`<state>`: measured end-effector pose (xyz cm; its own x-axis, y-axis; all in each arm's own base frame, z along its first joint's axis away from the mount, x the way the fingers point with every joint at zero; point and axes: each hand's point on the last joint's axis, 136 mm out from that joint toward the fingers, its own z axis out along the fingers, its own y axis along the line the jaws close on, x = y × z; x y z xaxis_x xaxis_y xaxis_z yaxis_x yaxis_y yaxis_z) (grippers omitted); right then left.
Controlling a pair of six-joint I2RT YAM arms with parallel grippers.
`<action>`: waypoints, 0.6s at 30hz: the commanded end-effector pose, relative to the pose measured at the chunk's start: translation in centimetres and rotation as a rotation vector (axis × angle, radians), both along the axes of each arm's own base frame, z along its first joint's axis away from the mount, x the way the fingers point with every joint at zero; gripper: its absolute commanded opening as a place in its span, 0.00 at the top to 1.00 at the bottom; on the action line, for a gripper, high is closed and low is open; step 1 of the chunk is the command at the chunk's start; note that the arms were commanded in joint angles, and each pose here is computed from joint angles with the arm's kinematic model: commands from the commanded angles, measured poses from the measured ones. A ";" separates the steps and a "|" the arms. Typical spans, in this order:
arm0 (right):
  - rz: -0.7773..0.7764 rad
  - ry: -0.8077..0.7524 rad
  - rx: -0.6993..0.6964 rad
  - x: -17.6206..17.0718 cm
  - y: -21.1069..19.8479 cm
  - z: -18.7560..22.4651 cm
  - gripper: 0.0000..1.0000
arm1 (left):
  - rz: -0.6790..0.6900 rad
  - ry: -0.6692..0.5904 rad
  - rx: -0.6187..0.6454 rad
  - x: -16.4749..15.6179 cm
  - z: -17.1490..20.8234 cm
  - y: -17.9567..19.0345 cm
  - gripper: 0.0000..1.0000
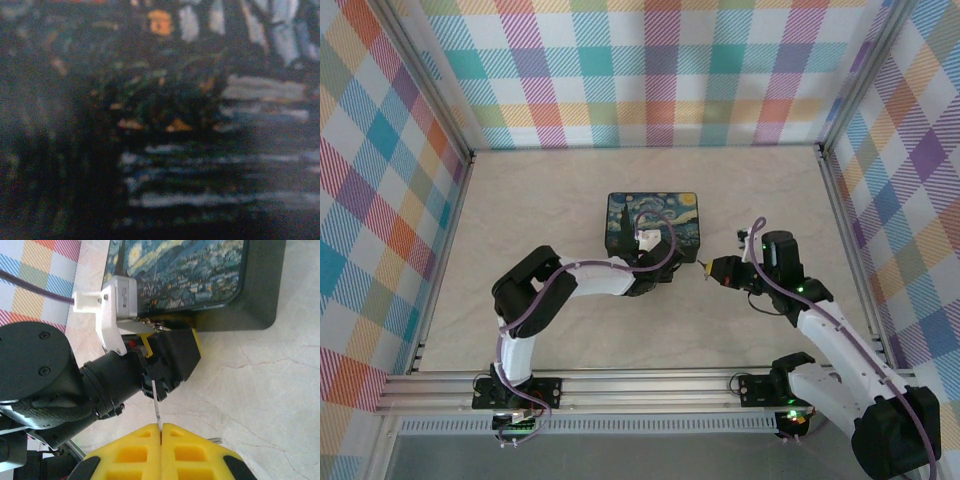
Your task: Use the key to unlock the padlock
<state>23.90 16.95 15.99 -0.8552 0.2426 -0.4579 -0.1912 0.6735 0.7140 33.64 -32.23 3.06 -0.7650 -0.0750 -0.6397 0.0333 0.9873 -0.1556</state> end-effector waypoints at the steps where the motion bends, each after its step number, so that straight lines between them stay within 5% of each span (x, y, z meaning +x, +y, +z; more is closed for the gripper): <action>1: 0.028 0.001 0.022 -0.5 0.3 -0.2 1.00 | 0.025 -0.041 0.044 0.8 0.6 0.1 0.52; 8: 0.077 0.002 0.028 -1.0 0.7 -0.2 1.00 | 0.005 -0.033 0.072 0.6 0.4 -0.1 0.74; 18: 0.132 0.014 0.030 -1.9 1.1 -0.6 1.00 | -0.147 0.132 0.089 -2.3 2.9 -0.6 0.90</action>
<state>22.66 17.91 15.69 -0.8786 0.1730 -0.4451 -0.2465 0.6339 0.7331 32.80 -32.40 3.13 -0.8198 0.0382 -0.5714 0.0936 0.9933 -0.0679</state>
